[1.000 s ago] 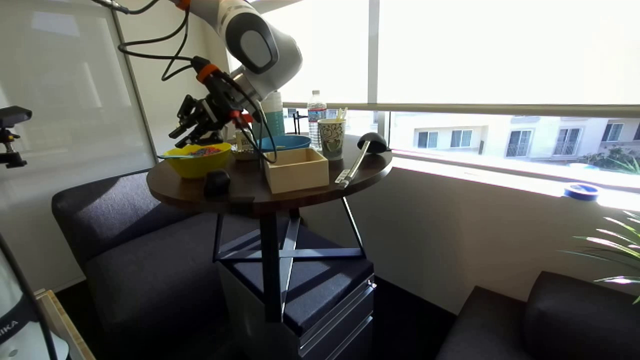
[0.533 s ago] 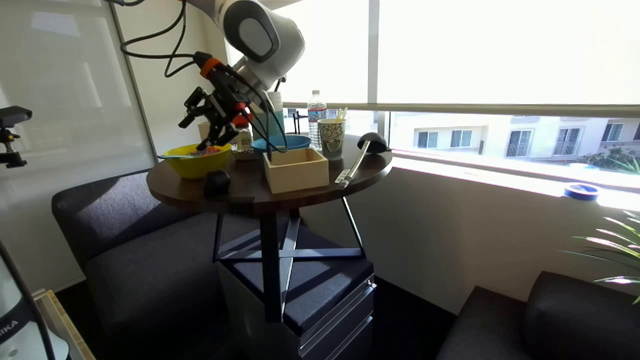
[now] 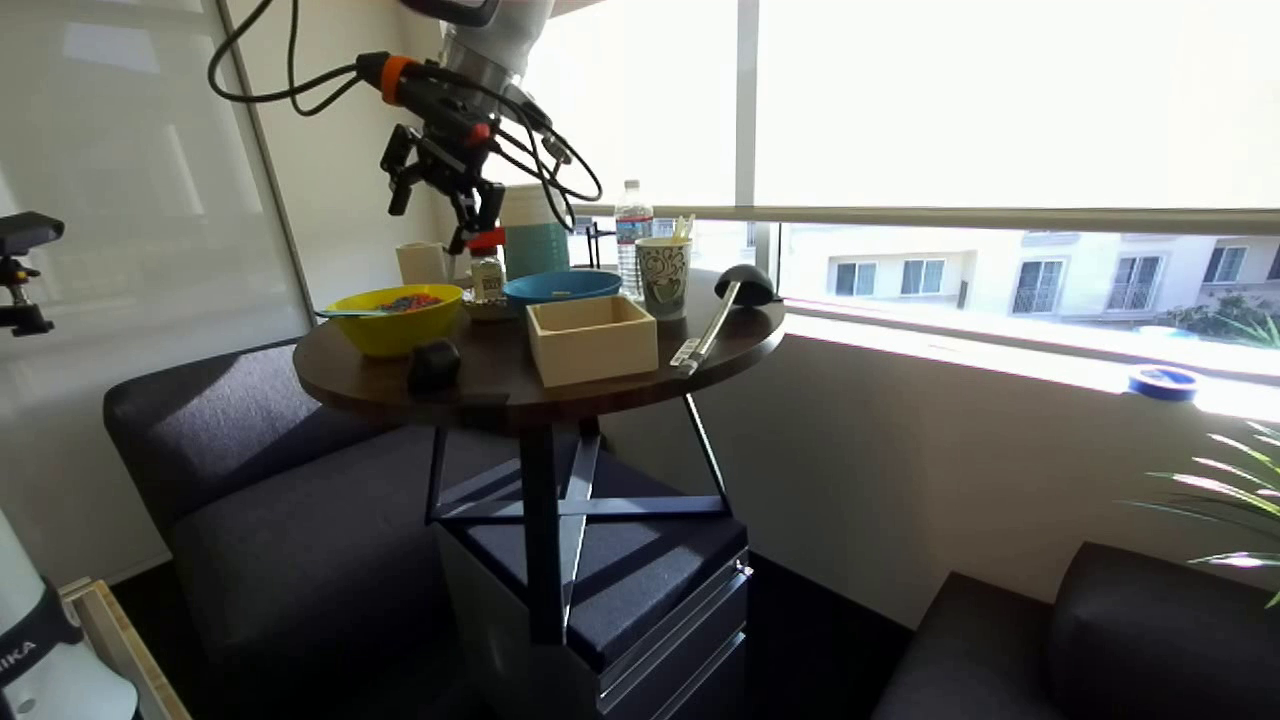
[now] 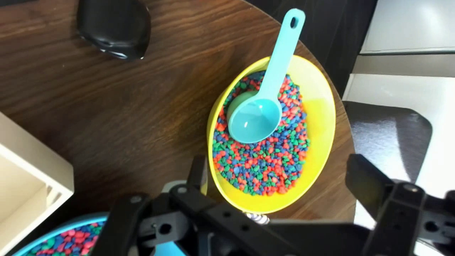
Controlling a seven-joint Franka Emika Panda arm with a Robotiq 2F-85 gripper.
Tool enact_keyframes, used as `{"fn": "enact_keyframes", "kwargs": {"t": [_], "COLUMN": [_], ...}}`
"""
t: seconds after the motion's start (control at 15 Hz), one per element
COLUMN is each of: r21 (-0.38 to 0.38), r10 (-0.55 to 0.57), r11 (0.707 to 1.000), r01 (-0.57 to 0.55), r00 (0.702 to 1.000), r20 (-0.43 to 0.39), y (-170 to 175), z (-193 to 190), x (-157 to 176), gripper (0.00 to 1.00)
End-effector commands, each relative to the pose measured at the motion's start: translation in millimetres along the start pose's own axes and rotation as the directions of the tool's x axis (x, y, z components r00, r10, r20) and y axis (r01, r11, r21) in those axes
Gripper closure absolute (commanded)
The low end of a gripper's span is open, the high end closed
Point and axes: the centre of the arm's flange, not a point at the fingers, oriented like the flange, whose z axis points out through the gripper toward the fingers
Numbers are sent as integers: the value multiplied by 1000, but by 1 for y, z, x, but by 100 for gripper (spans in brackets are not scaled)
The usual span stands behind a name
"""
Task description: Use the measuring spoon to place contents from the yellow bowl into the blue bowl.
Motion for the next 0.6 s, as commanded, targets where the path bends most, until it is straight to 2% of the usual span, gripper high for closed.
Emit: {"fn": "enact_keyframes", "kwargs": {"t": [0.0, 0.07, 0.13, 0.53], "r21": [-101, -118, -69, -90], "r10": [-6, -13, -18, -24], "r11": [995, 993, 997, 996], "r01": [0, 5, 15, 18], "r00": [998, 998, 999, 998], "r20": [-60, -69, -45, -60], "y": [-21, -22, -10, -14], "z": [2, 2, -7, -6], "x": [-17, -19, -6, -11], "gripper": [0, 0, 0, 0]}}
